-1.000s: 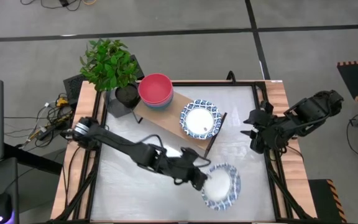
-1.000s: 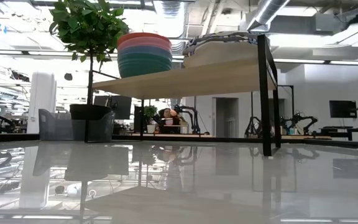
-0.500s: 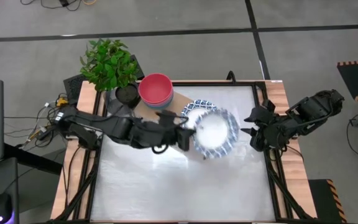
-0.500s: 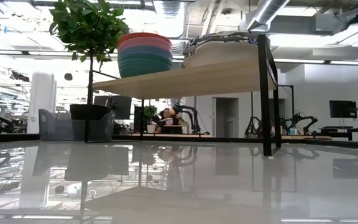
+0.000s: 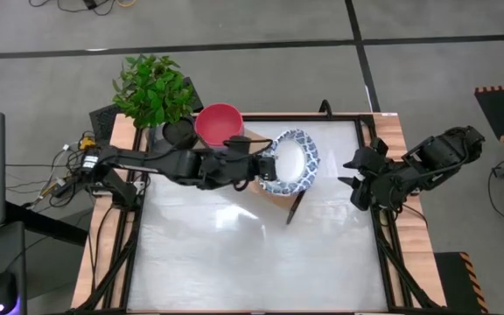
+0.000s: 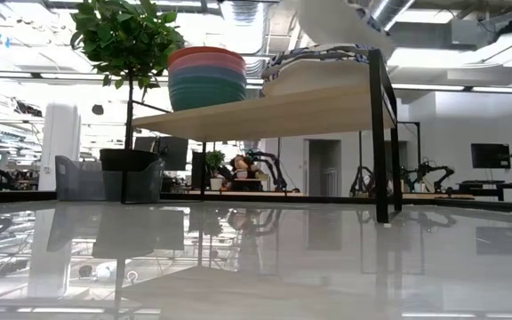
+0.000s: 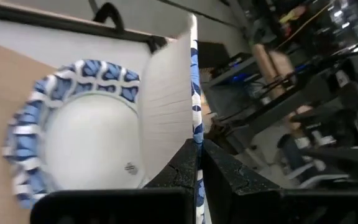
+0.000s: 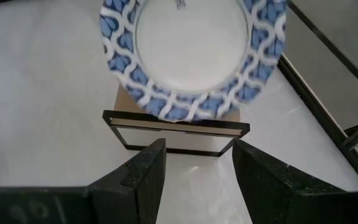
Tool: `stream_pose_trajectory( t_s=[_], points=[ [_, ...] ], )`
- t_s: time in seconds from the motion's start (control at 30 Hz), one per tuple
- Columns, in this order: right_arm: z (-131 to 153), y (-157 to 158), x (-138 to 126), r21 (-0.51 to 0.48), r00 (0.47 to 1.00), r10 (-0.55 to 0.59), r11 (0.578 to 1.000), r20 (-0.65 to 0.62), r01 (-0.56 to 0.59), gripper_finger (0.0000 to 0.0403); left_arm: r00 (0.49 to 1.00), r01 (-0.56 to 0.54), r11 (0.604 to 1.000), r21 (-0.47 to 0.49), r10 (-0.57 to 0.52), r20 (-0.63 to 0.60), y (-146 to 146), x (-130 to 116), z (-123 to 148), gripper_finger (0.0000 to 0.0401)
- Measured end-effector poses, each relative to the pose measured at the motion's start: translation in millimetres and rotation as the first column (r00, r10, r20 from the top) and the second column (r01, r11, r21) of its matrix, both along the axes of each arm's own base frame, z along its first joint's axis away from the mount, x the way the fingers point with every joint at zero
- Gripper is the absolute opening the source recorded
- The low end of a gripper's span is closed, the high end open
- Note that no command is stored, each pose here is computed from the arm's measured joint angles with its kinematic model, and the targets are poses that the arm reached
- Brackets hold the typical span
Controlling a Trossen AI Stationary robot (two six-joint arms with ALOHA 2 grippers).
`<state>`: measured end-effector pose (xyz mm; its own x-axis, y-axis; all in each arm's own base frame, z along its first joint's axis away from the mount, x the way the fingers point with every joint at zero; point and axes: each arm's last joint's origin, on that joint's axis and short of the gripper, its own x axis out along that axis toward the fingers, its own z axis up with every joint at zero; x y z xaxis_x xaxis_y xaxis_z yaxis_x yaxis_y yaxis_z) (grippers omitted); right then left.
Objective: Place and stack bowls onto a shelf
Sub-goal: Stack the white patterned bowl on top of the other white patterned bowl on the shelf
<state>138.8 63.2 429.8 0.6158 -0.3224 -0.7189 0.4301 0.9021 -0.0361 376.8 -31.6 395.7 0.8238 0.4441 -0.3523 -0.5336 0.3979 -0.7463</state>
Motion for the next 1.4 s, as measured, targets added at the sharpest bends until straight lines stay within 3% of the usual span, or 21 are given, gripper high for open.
stream_pose_trajectory(
  t_s=[0.1,0.4,0.9,1.07,1.23,1.3,1.4],
  points=[
    [0.0,0.1,0.0,0.009,1.0,-0.011,1.0,0.004,0.011,0.021,0.998,0.0,1.0,-0.013,0.001,0.061,3.4,6.2,-12.1,0.0],
    [0.0,0.2,0.0,0.023,1.0,-0.024,0.999,0.01,0.024,0.021,0.998,-0.036,0.997,-0.068,0.039,0.053,-0.3,5.0,-35.8,0.0],
    [0.0,0.2,0.1,0.032,0.999,-0.03,0.999,0.012,0.03,0.021,0.985,-0.094,0.993,-0.064,0.103,0.139,-25.8,-6.4,-22.8,0.0],
    [0.0,0.3,0.1,0.032,0.999,-0.03,0.999,0.012,0.029,0.021,0.977,-0.037,0.999,-0.016,0.04,0.211,-22.4,-22.5,4.9,0.0],
    [-0.1,0.3,0.2,0.031,1.0,-0.029,0.999,0.011,0.029,0.021,0.978,0.022,0.999,0.049,-0.032,0.208,-18.2,-44.8,24.2,0.0],
    [-0.1,0.3,0.2,0.031,1.0,-0.029,0.999,0.011,0.029,0.021,0.97,0.019,0.999,0.037,-0.027,0.24,-16.6,-49.1,18.6,0.0],
    [-0.1,0.3,0.2,0.031,0.999,-0.03,0.999,0.012,0.029,0.021,0.925,0.027,1.0,0.0,-0.025,0.38,-17.0,-49.4,-4.3,0.0]
  ],
)
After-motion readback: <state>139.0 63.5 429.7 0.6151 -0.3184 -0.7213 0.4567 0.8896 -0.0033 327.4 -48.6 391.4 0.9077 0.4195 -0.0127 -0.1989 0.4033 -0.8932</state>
